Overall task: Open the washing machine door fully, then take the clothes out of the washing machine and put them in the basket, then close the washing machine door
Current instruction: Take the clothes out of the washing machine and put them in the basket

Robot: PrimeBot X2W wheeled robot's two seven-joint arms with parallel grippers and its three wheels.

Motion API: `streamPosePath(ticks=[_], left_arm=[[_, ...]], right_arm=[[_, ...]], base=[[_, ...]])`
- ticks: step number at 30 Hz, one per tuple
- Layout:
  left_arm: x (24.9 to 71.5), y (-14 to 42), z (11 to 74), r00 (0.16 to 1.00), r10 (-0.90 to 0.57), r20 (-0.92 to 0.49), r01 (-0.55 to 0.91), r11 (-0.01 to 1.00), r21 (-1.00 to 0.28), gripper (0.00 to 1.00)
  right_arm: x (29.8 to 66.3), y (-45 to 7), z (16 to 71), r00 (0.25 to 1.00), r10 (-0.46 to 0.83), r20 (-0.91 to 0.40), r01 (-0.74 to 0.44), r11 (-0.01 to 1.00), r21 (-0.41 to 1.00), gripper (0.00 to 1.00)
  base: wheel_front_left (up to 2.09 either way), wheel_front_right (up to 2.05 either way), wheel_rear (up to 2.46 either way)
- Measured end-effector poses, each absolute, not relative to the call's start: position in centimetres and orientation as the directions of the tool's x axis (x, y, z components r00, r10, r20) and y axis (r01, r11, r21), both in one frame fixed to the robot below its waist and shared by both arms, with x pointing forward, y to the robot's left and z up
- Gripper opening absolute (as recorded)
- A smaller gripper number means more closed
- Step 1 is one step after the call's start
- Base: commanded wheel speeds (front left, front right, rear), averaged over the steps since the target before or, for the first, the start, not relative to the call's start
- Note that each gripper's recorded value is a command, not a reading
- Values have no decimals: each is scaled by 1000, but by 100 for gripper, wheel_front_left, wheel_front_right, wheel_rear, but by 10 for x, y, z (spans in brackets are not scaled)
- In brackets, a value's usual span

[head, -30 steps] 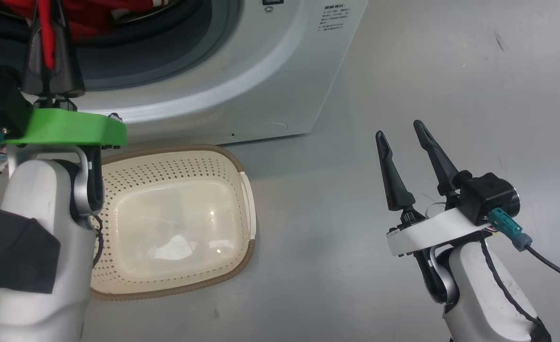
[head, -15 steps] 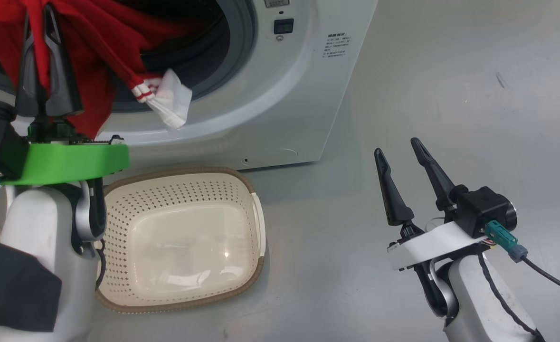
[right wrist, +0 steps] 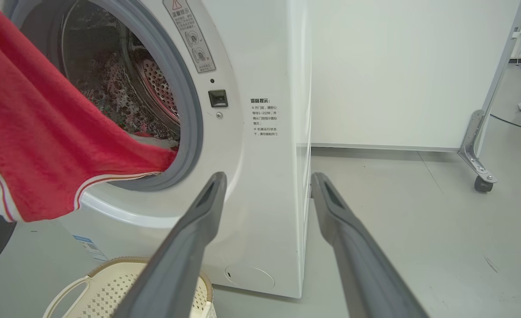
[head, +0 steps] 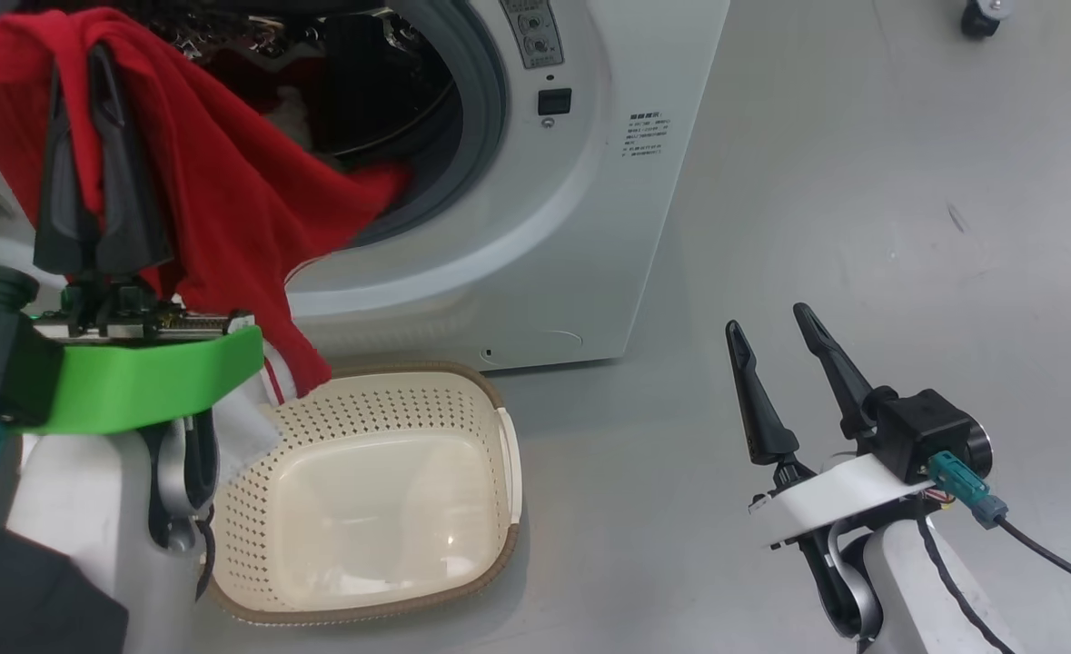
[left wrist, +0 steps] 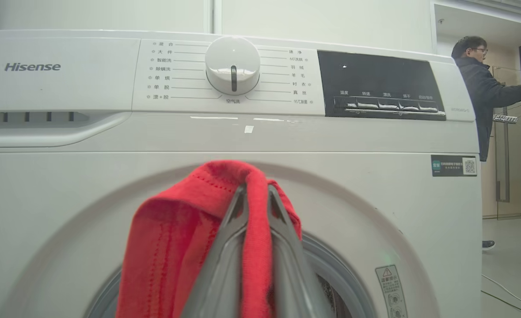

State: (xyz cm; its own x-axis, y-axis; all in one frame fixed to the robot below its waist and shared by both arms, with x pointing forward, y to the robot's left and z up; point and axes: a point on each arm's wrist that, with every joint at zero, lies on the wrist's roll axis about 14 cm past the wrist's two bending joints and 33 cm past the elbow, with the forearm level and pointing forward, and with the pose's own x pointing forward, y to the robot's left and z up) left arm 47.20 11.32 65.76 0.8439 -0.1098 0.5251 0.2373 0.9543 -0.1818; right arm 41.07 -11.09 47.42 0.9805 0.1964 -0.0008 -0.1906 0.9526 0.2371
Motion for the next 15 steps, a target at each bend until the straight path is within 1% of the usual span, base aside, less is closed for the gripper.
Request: streamPosePath(ticks=[4, 7, 8, 9, 11, 12, 15], left_arm=[[458, 115, 666, 834, -105, 542, 239, 954, -182, 0], [452, 116, 665, 840, -99, 533, 231, 955, -188, 0], [449, 119, 658, 857, -95, 506, 220, 956, -193, 0], [449, 119, 658, 857, -95, 506, 220, 956, -193, 0], [446, 121, 641, 888, -90, 450, 201, 958, -205, 0], [446, 121, 641, 888, -90, 450, 201, 958, -205, 0], [444, 120, 621, 919, -93, 384, 190, 956, -222, 0]], right_arm=[[406, -109, 477, 979, 202, 6, -198, 951, 237, 100], [405, -107, 478, 978, 208, 7, -203, 950, 238, 100], [404, -103, 479, 976, 217, 12, -214, 947, 239, 100], [404, -103, 479, 976, 217, 12, -214, 947, 239, 100], [404, -101, 481, 974, 227, 17, -224, 945, 237, 100], [404, -101, 481, 974, 227, 17, -224, 945, 237, 100], [404, -98, 481, 971, 237, 19, -235, 943, 234, 100]], base=[[0, 0, 0], [0, 0, 0], [0, 0, 0], [0, 0, 0], [0, 0, 0], [0, 0, 0], [0, 0, 0]])
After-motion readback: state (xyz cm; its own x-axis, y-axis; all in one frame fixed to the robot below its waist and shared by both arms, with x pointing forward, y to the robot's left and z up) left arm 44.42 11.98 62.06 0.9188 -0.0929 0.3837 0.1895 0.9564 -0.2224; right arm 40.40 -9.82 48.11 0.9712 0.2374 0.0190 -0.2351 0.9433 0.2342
